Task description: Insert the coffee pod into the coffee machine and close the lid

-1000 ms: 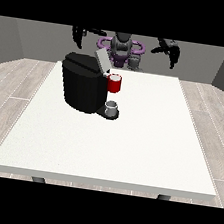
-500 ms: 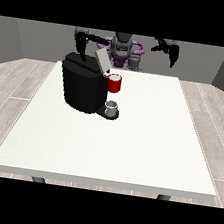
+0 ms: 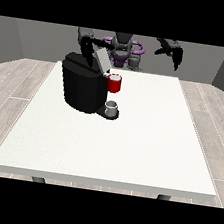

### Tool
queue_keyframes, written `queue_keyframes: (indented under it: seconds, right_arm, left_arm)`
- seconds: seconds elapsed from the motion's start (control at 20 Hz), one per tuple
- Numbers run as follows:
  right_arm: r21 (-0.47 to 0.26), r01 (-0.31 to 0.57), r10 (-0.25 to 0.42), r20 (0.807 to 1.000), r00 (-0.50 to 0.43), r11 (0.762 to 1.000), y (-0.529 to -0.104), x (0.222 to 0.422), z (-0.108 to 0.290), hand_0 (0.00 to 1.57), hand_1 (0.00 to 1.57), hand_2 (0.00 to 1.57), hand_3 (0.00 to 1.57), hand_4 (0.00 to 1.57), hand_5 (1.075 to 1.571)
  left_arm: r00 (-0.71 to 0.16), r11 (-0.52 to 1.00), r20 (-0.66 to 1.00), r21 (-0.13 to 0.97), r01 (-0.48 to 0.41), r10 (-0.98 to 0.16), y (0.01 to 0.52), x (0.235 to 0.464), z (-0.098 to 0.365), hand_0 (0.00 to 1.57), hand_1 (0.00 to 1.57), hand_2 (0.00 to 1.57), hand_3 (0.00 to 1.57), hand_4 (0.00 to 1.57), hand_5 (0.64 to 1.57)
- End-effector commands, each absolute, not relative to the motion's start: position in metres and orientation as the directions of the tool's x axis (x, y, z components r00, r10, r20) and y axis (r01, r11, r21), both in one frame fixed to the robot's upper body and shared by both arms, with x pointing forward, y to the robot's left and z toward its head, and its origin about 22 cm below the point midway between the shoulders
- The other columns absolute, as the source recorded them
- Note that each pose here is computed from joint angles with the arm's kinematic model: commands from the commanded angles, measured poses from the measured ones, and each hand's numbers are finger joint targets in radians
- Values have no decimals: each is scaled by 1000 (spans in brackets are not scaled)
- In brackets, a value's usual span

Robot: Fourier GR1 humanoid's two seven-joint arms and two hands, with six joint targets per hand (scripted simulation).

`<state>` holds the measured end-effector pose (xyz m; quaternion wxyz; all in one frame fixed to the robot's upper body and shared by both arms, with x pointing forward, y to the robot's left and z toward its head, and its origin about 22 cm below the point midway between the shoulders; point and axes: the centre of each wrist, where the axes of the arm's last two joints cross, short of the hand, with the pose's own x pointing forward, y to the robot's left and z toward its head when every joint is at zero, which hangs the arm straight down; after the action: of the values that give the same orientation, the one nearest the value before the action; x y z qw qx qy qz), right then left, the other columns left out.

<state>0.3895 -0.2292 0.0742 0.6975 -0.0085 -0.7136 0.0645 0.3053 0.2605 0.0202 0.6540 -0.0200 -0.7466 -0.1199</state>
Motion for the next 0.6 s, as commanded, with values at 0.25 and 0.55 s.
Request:
queue_keyframes:
  seconds: [0.25,0.55]
  right_arm:
    - [-143,-96,136,988,-74,985,-220,405,92,0,0,0,0,163,1571]
    - [-234,-137,220,969,-112,963,-183,416,128,0,0,0,0,119,1571]
  left_arm:
    - [-131,964,977,189,186,-166,262,298,27,0,0,0,0,348,1571]
    - [-149,966,976,186,181,-161,269,300,23,0,0,0,0,363,1571]
